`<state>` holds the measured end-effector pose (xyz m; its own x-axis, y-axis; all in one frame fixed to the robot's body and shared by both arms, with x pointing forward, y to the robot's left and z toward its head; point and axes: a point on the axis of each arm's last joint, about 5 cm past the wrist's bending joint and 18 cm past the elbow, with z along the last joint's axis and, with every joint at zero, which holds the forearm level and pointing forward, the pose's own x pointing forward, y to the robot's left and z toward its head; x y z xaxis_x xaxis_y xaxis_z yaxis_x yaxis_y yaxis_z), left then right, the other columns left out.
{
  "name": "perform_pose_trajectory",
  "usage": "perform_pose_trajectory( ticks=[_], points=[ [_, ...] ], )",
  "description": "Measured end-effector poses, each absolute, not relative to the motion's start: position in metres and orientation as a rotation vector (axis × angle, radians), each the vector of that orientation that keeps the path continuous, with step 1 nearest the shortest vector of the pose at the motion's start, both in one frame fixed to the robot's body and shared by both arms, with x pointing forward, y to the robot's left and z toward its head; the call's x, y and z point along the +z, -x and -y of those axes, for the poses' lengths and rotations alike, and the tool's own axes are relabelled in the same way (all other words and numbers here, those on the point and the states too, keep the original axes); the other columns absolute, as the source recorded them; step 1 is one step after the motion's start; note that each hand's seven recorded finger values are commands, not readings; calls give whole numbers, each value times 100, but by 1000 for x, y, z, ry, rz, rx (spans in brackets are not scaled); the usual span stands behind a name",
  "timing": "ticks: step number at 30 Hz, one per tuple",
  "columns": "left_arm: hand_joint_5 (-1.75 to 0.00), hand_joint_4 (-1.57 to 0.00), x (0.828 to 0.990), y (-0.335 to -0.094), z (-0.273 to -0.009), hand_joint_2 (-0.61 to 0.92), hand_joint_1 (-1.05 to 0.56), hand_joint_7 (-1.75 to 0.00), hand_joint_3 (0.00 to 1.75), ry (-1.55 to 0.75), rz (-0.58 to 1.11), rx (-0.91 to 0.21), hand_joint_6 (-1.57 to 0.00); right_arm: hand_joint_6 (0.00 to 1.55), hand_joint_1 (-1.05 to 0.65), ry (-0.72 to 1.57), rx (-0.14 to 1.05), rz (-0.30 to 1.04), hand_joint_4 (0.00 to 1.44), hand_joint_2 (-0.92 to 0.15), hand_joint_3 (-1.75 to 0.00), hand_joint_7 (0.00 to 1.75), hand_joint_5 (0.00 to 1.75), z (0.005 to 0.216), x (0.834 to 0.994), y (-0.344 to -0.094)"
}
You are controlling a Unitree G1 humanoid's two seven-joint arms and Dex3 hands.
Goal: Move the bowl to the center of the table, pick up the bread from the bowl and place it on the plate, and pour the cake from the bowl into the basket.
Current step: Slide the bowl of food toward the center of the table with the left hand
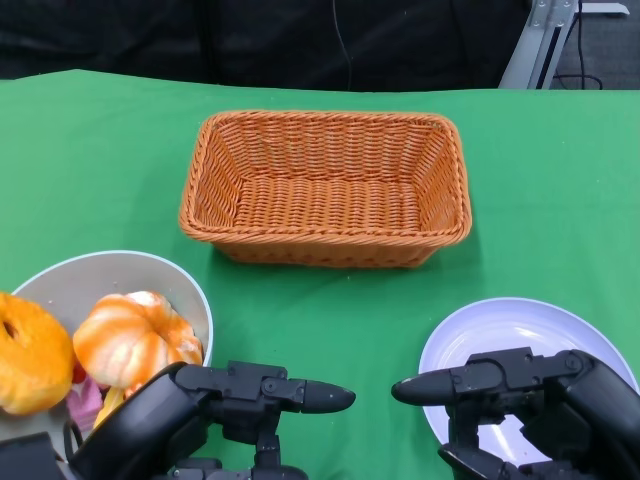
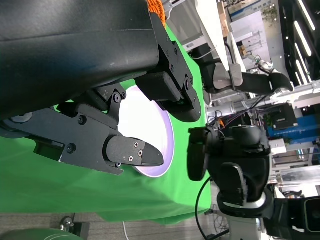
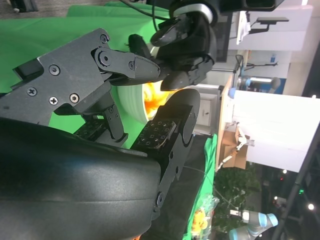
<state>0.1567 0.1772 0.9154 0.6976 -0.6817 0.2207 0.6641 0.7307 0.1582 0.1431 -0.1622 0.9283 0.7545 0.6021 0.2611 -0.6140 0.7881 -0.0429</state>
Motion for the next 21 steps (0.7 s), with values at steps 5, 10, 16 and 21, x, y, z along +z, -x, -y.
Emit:
perform_pose_trajectory(
  ticks=[5, 10, 16, 21],
  points=[
    [-145, -84, 916, -157, -177, 92, -21, -1, 19, -57, 286, -745, -80, 89, -22, -27, 661, 243, 84, -64, -65, 0, 158, 163, 924, -144],
    [-144, -85, 917, -157, -176, 92, -24, -1, 17, -48, 328, -708, -80, 90, -24, -27, 660, 237, 84, -63, -65, 0, 159, 163, 923, -144],
    [-144, -84, 917, -157, -179, 92, -26, -1, 18, -45, 339, -678, -80, 90, -23, -29, 660, 230, 84, -64, -64, 0, 159, 163, 923, -144],
    [-144, -84, 917, -157, -178, 92, -26, -1, 16, -37, 349, -671, -81, 89, -21, -27, 663, 212, 83, -64, -66, 0, 160, 163, 922, -144]
  ],
)
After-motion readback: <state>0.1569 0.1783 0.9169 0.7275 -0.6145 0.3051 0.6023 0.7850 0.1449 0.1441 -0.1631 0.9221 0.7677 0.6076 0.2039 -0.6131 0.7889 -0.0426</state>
